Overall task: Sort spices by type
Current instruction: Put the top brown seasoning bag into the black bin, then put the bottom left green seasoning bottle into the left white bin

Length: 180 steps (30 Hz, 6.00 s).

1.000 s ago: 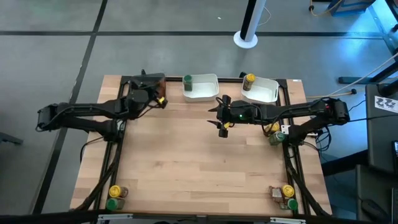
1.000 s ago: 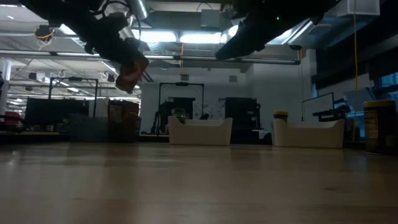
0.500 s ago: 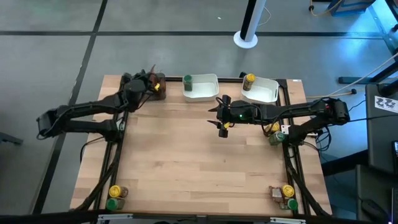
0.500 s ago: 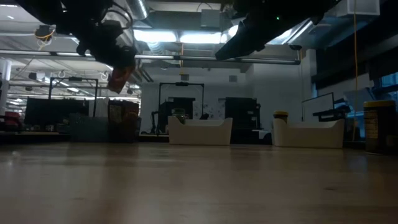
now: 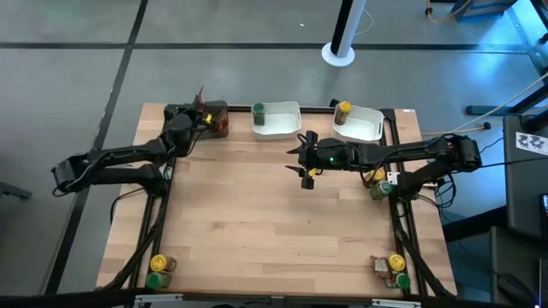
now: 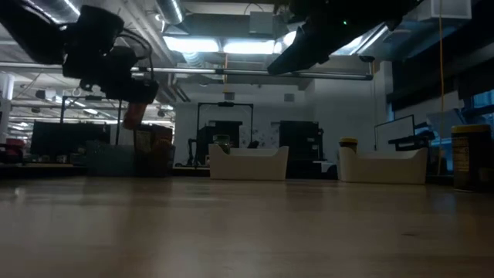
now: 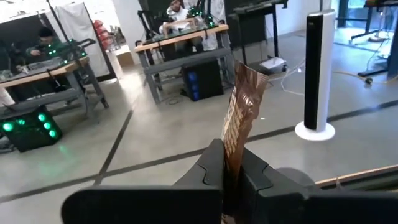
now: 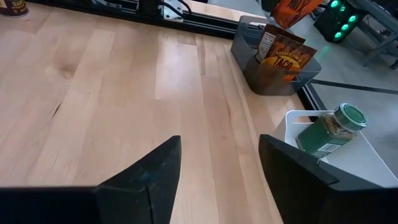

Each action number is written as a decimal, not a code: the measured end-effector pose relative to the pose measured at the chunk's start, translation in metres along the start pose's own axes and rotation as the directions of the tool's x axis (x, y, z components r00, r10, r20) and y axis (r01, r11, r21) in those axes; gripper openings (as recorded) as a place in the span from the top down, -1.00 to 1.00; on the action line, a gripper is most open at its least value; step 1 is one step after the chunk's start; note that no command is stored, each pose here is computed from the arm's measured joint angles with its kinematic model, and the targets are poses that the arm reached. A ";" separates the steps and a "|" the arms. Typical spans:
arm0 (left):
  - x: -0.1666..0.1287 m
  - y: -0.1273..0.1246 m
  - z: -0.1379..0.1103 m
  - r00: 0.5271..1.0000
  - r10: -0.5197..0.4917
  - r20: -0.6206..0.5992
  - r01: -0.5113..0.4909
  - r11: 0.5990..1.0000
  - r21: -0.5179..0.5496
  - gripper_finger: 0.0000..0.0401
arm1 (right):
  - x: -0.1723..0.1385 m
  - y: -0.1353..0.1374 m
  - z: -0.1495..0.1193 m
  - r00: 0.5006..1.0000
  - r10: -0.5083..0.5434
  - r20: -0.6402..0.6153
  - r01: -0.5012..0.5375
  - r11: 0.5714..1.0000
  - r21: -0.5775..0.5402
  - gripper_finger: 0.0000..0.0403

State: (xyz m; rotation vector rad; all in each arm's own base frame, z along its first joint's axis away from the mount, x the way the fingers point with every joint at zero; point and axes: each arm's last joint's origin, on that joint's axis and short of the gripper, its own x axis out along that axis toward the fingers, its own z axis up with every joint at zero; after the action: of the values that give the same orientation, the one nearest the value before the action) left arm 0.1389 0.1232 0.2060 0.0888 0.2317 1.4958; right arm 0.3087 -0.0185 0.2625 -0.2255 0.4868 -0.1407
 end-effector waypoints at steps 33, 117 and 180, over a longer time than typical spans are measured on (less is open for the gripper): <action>0.004 0.007 -0.060 0.992 -0.094 -0.078 0.083 0.988 -0.133 1.00 | 0.000 -0.001 0.006 0.998 -0.013 0.063 0.015 1.000 -0.022 -0.07; -0.076 -0.010 0.074 0.768 -0.638 0.058 0.637 0.770 0.034 0.00 | 0.000 -0.001 0.005 0.999 -0.010 0.046 0.011 1.000 -0.027 -0.07; -0.323 -0.158 0.156 0.152 -0.783 -0.603 0.982 0.048 0.185 -0.04 | 0.000 -0.002 0.008 0.997 -0.016 0.075 0.017 1.000 -0.022 -0.07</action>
State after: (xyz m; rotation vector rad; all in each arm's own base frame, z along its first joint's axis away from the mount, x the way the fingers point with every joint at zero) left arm 0.3068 -0.1969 0.3577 0.1089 0.8651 -0.0040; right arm 0.3118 -0.0186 0.2695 -0.2562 0.4122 -0.1425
